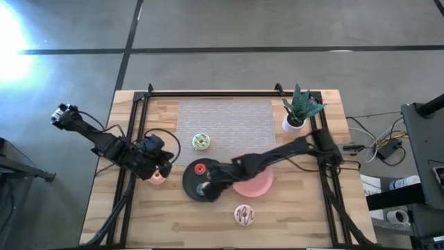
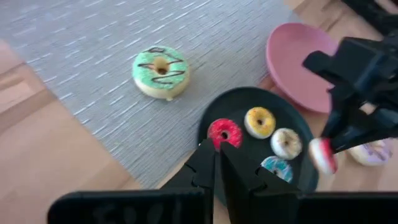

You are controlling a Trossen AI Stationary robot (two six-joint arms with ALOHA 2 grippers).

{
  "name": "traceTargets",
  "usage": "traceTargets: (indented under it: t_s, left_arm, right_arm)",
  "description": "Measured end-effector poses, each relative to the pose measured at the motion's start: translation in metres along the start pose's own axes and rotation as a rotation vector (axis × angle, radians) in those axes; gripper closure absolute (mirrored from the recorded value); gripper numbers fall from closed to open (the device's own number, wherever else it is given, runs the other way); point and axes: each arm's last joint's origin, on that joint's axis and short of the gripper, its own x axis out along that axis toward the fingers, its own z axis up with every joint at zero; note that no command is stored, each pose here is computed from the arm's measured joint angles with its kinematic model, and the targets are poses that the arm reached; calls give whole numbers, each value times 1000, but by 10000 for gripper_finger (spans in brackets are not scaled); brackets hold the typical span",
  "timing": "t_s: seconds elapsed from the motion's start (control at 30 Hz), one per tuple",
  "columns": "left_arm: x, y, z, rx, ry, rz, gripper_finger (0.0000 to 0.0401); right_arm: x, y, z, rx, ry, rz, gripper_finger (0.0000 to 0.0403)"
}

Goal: Pick & Place donuts
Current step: Put the small orange doughnut on the black plate

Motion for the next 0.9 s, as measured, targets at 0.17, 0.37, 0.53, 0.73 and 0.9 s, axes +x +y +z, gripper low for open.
traceTargets:
  t_s: [0.17,0.37,0.53,0.73,0.9]
  left_arm:
    - [-7,13,1,23,6,32,401]
    - [-16,25,5,46,-34,63,401]
    - [-20,29,7,57,-46,45,401]
    - [-22,31,7,96,-47,36,401]
    - [-23,33,7,155,-44,39,401]
  right_arm:
    - [27,5,27,-20,-11,-28,390]
    - [45,13,46,-32,41,-18,390]
    - [65,13,56,-23,40,-49,376]
    - [69,5,62,-27,51,-197,328]
    - [64,13,65,-35,29,-191,276]
